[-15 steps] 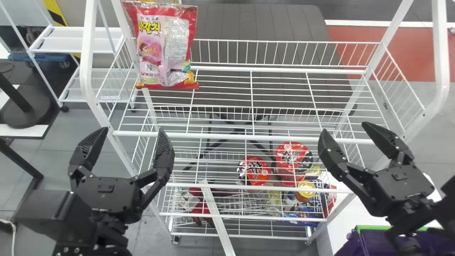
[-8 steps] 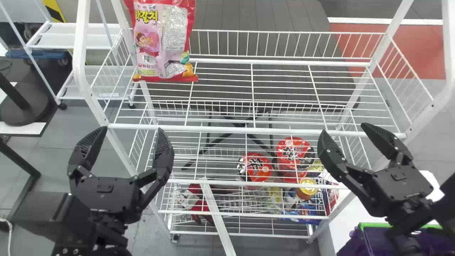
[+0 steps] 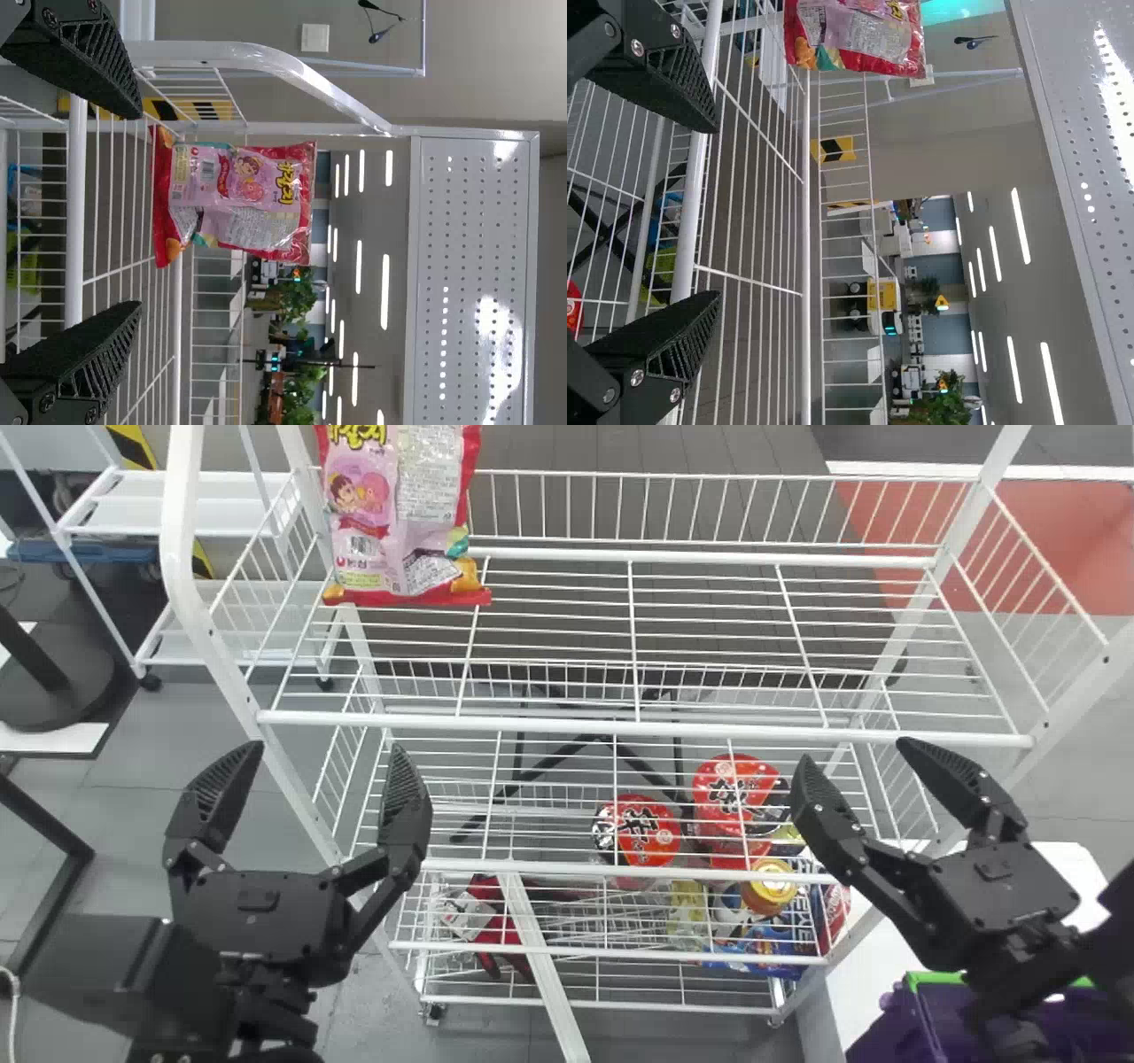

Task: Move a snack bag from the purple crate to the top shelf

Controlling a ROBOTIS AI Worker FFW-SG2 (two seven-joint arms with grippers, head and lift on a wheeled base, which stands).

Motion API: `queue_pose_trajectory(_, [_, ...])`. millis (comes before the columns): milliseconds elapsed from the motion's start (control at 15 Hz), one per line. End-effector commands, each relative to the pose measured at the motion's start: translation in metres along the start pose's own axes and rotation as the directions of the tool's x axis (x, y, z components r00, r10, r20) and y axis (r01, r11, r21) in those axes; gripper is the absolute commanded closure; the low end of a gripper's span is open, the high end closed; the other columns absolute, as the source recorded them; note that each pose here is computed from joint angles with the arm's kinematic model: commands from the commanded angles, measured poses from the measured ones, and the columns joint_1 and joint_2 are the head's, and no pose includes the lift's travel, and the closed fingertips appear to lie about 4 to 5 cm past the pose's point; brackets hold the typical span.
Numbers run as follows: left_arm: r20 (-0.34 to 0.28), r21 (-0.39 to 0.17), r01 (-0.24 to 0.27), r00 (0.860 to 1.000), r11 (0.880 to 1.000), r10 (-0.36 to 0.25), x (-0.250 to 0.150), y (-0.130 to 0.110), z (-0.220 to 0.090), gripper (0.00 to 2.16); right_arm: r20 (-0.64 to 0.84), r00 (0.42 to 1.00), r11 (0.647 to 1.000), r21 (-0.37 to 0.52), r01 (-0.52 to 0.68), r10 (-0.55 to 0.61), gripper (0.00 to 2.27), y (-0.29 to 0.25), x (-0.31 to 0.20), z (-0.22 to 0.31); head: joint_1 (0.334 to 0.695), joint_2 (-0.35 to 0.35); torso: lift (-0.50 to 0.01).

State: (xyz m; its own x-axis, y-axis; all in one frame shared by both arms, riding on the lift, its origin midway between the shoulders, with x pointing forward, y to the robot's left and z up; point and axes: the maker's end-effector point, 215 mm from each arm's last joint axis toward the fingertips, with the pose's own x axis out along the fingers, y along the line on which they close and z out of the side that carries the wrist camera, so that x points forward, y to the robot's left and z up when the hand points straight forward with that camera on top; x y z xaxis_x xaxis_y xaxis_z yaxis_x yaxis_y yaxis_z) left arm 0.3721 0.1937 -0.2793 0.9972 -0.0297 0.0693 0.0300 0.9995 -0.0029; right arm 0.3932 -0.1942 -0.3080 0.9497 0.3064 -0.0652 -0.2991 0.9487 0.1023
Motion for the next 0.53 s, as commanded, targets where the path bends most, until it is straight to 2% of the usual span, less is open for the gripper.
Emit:
queue_pose_trajectory(0, [0.003,-0.002,0.001,1.000,1.000,-0.001,-0.0001,-0.0007,0.0010,0.04,0.001,1.000,1.000,-0.001,-0.005,0.005,0.17,0.0008,-0.0001,0.0006,0.695,-0.001,-0.149])
queue_pose_trajectory(467, [0.010,-0.005,-0.007,1.000,1.000,0.007,-0.0011,0.0010,0.0027,0.04,-0.002,1.000,1.000,-0.004,-0.002,0.002,0.17,-0.0016,-0.0025,-0.0006,0.695,-0.002,-0.177])
